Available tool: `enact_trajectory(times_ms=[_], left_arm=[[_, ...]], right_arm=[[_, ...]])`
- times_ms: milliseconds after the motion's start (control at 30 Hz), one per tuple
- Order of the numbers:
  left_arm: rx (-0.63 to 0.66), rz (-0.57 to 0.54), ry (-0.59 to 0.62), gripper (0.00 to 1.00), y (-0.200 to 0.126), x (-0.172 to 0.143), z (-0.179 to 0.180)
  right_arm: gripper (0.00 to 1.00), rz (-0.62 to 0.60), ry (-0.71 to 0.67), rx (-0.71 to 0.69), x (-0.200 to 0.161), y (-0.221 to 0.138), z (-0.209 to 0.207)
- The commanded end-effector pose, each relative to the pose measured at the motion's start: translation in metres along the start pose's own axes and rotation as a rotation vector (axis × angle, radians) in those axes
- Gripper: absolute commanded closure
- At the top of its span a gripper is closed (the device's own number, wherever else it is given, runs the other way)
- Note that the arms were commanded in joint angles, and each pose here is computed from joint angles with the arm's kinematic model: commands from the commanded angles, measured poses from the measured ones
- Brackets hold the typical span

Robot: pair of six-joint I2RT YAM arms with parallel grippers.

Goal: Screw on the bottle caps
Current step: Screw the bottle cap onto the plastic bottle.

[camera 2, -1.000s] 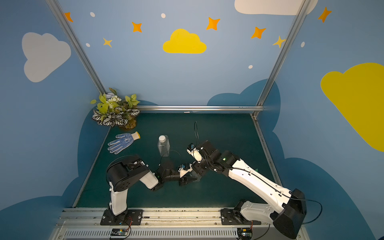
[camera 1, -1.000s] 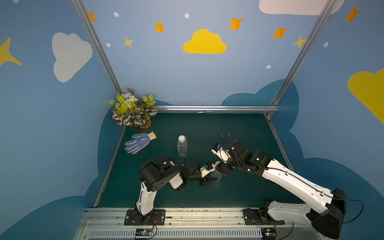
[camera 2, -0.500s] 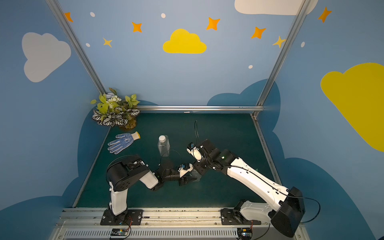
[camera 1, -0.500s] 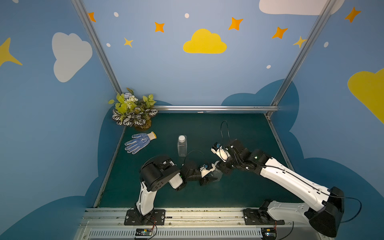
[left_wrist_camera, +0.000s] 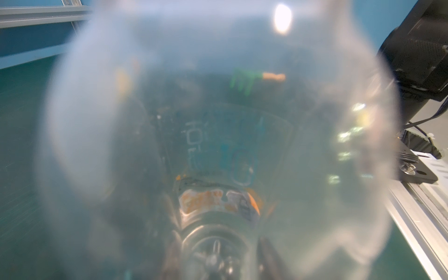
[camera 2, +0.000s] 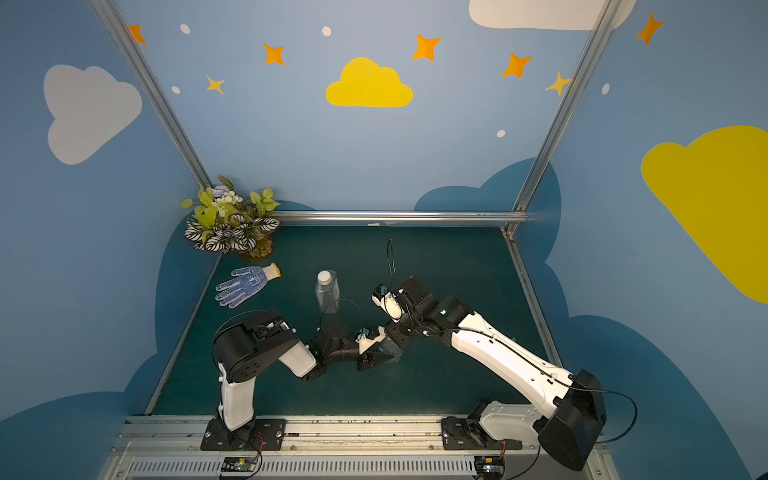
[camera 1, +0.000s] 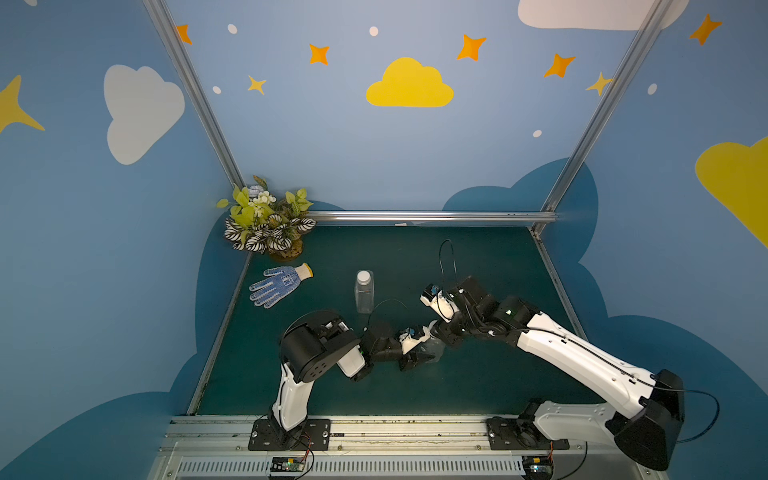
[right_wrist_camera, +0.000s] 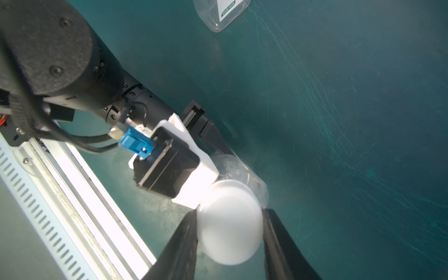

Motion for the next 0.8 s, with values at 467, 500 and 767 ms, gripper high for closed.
enact_trajectory(times_ms=[467, 500, 767], left_arm=[[0.052, -0.016, 0.053, 0.56, 0.002, 0.01, 0.002], [0.053, -0.018, 0.054, 0.56, 0.003, 0.011, 0.002], [0.054, -0.017, 0.053, 0.55, 0.003, 0.011, 0.002]], right_arm=[[1.0, -0.004, 0.41, -0.537, -0.011, 0.011, 0.004], [1.0, -0.018, 0.424, -0.547, -0.009, 0.011, 0.007], [0.85, -0.086, 0.456, -0.51, 0.002, 0.003, 0.019]])
Point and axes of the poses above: each gripper's point midway between its finger pads, its own y axis out along the fingers, its own z axis along the line the jaws close on, x = y × z, the point moved 5 cm from there along -y, back along the fingers, and after that the axes turned 11 degrees about y, right-handed, at the moved point
